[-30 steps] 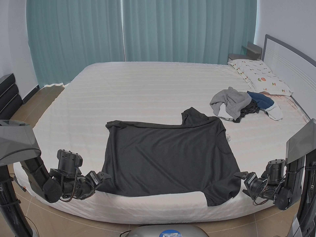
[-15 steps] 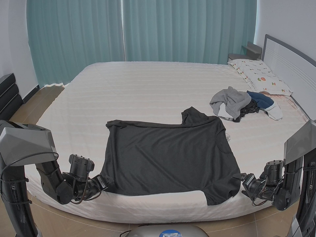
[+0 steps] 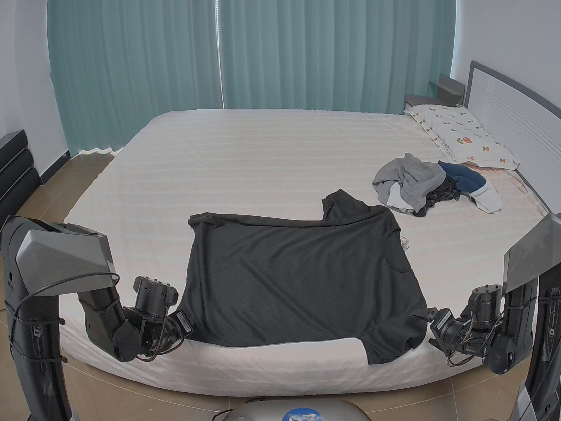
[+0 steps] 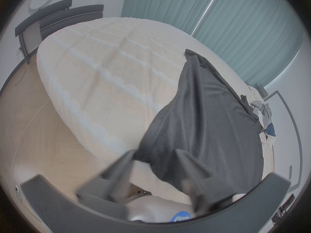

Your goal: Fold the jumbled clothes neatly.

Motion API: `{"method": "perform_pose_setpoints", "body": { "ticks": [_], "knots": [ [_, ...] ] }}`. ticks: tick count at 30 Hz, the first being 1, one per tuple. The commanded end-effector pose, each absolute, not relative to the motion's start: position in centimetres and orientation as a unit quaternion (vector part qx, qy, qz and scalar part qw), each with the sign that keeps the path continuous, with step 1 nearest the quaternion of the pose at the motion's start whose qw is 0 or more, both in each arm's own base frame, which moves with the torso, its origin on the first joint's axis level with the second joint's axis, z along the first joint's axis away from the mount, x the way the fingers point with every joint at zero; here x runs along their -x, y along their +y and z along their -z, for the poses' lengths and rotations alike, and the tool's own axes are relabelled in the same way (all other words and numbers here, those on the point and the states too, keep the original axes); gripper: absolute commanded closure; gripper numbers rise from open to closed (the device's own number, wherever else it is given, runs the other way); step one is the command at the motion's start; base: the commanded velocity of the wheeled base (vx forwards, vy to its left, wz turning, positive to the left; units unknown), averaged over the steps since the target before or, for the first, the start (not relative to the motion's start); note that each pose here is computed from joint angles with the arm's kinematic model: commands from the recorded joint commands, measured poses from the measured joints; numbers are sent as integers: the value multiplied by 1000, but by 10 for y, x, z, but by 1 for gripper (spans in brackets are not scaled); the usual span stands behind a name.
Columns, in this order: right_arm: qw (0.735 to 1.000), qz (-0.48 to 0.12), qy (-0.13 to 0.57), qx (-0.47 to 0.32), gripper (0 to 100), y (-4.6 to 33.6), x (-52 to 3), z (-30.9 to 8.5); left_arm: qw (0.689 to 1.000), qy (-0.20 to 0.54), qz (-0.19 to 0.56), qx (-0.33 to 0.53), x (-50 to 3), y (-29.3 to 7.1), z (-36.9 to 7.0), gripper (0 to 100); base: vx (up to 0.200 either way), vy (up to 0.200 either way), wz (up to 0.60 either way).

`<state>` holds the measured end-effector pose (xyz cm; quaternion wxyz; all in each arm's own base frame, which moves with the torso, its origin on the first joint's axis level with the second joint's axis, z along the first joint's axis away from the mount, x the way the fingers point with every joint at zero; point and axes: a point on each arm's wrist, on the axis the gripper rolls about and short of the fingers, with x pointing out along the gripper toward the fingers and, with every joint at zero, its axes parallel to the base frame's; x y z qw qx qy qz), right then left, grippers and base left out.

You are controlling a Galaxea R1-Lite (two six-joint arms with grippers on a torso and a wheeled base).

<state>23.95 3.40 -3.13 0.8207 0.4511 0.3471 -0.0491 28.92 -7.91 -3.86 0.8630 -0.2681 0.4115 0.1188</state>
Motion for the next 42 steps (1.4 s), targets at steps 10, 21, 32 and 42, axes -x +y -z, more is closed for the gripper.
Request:
{"method": "perform_pose_setpoints", "body": {
  "ticks": [10, 21, 32, 42],
  "knots": [
    [823, 46, 342, -451, 0, 34, -238, 28, 850, 433, -146, 261, -266, -64, 39, 100, 0, 0, 0],
    [839, 37, 349, -417, 0, 33, -235, 29, 850, 434, -155, 255, -259, -58, 33, 100, 0, 0, 0],
    [862, 22, 331, -384, 0, 32, -262, 46, 849, 423, -149, 280, -265, -54, 29, 100, 0, 0, 0],
    [881, 8, 304, -362, 0, 30, -285, 52, 846, 426, -145, 287, -267, -52, 30, 100, 0, 0, 0]
  ]
}}
